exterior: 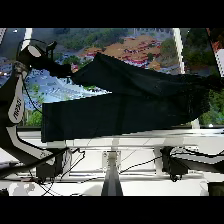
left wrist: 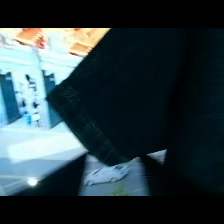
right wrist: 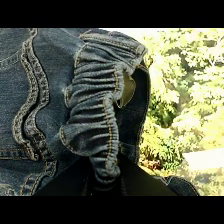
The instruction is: Fold the clothes and pants, and hang the long-sleeved shirts on hangers.
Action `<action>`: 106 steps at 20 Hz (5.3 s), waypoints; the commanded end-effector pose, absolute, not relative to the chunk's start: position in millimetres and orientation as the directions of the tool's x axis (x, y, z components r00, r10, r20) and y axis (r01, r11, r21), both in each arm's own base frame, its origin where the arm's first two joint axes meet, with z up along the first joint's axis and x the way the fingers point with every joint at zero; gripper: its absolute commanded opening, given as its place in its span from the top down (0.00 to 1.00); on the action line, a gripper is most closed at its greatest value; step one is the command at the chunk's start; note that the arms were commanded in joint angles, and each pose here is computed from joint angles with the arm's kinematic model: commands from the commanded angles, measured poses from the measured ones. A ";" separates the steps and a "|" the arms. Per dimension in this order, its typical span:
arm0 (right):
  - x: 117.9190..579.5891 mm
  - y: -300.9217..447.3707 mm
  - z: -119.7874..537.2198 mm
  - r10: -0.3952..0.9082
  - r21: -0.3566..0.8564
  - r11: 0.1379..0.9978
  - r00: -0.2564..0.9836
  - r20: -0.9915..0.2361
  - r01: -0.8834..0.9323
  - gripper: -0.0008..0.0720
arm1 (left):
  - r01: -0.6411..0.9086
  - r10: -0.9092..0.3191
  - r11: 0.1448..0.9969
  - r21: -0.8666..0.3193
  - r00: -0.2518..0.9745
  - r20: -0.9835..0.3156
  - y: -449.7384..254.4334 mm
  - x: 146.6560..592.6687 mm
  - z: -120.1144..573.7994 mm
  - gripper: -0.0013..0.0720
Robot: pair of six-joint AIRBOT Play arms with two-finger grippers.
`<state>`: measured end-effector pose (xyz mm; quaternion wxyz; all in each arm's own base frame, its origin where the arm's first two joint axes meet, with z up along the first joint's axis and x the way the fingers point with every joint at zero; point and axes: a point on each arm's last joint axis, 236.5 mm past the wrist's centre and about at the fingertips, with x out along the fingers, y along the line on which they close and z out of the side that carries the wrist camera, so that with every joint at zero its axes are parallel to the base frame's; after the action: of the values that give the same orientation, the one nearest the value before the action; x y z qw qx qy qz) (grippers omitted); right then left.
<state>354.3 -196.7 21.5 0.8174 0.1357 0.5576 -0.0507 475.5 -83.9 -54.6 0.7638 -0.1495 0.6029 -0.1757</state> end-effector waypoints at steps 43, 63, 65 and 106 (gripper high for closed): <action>388.4 -214.2 31.2 -0.027 0.109 0.963 0.489 -0.872 0.247 0.90 | -0.034 -0.001 0.999 -0.026 0.570 -0.822 69.1 417.8 169.8 0.95; 555.5 -215.0 30.8 -0.278 -0.104 0.960 0.824 -0.493 0.262 0.20 | -0.342 0.050 0.928 -0.148 0.508 -0.860 104.1 502.9 -27.9 0.47; 540.5 -221.7 13.8 -0.258 -0.081 0.963 0.782 -0.567 0.259 0.20 | -0.346 0.044 0.927 -0.145 0.485 -0.874 103.5 500.0 -37.7 0.04; 367.5 -282.2 -70.2 -0.027 0.155 0.889 0.387 -0.922 0.431 0.23 | -0.057 -0.389 0.921 -0.384 -0.108 -0.915 106.5 352.2 -47.4 0.13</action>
<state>367.2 -283.0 -70.2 0.8113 0.1868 0.5354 -0.1421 357.0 81.0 -19.4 0.6520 -0.1769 0.7145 -0.1818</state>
